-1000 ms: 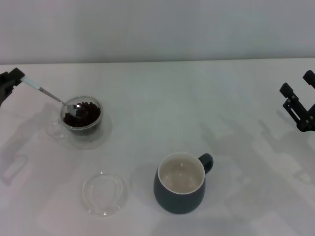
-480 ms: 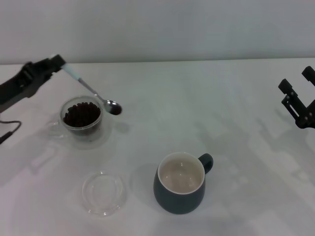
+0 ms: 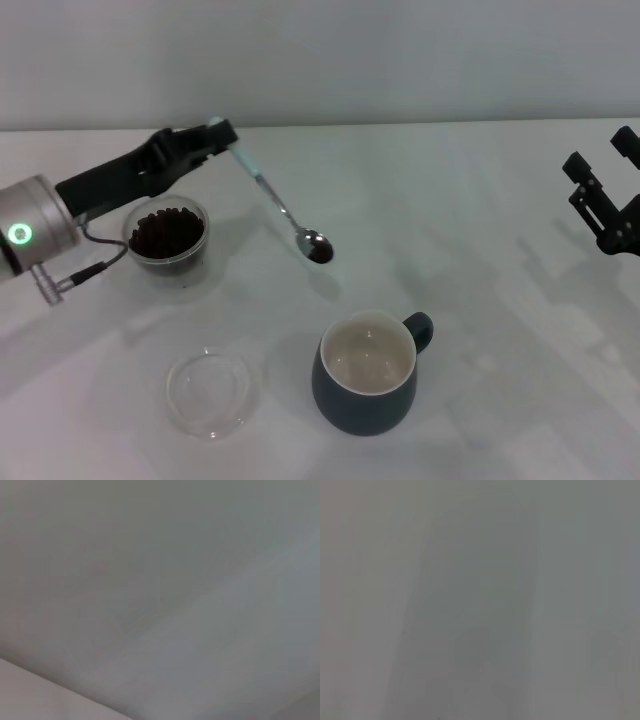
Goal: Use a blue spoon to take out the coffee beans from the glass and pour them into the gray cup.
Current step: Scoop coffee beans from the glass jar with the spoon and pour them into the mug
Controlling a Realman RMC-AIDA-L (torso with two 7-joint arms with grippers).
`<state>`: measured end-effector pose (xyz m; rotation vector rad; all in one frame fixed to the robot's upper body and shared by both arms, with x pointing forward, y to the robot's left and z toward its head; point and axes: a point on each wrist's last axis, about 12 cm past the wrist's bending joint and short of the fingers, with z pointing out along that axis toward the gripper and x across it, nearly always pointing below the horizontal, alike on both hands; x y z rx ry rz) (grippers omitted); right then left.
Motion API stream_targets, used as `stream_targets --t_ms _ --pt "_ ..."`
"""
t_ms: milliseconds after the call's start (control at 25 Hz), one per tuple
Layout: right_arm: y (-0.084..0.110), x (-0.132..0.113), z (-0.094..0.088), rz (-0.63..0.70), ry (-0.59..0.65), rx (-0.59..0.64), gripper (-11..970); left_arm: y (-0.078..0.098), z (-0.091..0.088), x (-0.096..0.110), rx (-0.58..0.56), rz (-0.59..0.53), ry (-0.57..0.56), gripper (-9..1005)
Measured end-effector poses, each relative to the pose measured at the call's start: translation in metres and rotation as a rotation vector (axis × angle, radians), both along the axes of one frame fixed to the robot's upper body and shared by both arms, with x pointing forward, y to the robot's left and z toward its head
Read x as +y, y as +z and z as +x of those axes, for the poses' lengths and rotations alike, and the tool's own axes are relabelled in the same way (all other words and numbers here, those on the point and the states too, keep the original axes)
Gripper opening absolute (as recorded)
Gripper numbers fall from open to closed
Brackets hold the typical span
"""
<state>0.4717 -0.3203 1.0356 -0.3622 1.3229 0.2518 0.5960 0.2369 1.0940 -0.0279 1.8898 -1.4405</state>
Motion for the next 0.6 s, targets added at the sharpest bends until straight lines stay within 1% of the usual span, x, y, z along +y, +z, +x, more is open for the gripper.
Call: stream_targets --t_ms 320,600 --pt "-0.001 -0.001 -0.002 0.004 -0.001 0.008 607 0.006 -0.006 -0.018 -0.019 -0.054 -0.092 131" --pt "-0.002 -0.001 -0.002 0.005 -0.001 0.011 607 0.006 -0.012 -0.024 -0.006 -0.075 -0.149 131"
